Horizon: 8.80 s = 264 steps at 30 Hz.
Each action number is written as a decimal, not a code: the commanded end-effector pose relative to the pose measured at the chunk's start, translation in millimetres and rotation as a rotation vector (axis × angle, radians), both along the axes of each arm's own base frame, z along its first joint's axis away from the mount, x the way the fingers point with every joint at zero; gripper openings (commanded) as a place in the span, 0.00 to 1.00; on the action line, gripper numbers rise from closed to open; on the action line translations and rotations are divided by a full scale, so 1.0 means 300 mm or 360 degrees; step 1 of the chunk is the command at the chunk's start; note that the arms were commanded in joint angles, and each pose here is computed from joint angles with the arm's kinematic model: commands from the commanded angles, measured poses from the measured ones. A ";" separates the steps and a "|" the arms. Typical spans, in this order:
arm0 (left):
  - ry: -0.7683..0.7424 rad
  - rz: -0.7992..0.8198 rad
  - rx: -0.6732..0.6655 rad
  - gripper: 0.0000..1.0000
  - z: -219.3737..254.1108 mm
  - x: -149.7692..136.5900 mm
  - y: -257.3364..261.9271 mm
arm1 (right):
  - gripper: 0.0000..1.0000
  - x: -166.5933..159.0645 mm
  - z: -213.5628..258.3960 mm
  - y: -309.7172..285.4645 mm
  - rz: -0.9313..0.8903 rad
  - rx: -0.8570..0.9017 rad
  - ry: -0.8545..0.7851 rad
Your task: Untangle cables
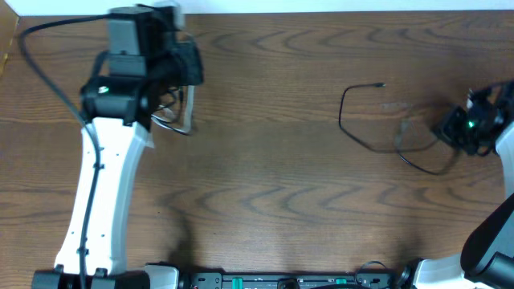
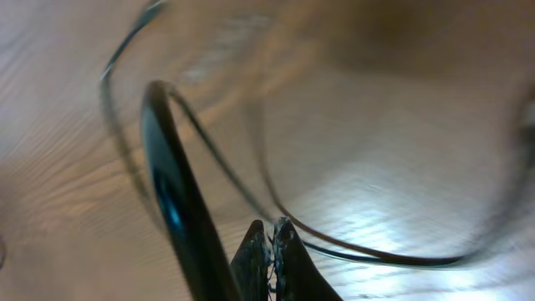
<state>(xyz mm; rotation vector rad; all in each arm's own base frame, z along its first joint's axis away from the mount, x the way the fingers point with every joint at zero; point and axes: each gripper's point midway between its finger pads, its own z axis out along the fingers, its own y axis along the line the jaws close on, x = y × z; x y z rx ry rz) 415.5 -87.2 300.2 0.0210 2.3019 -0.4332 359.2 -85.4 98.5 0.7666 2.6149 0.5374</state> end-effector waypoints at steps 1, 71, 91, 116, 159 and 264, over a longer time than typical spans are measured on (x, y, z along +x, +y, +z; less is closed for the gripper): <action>0.0090 -0.0250 -0.0085 0.07 -0.047 -0.032 -0.187 | 0.01 0.151 0.233 0.043 0.0120 -0.0070 -0.0320; 0.0513 -0.0095 -0.1052 0.08 -0.031 0.033 -0.420 | 0.72 0.076 0.265 1.051 0.1820 0.0117 -0.0625; 0.0516 -0.0022 -0.1138 0.07 -0.010 0.058 -0.400 | 0.55 0.137 0.232 1.041 0.1432 -0.0016 -0.0445; 0.0491 -0.0353 -0.0880 0.08 -0.067 -0.027 -0.415 | 0.59 0.335 0.211 1.095 0.0894 0.0065 -0.0527; 0.0329 0.0693 0.0623 0.07 -0.271 0.031 0.237 | 0.01 -0.029 0.590 -0.066 -0.0354 -0.0938 -0.0208; 0.0655 0.0524 -0.0855 0.41 -0.183 0.020 -0.354 | 0.01 0.257 0.524 1.059 0.1285 0.0274 -0.0707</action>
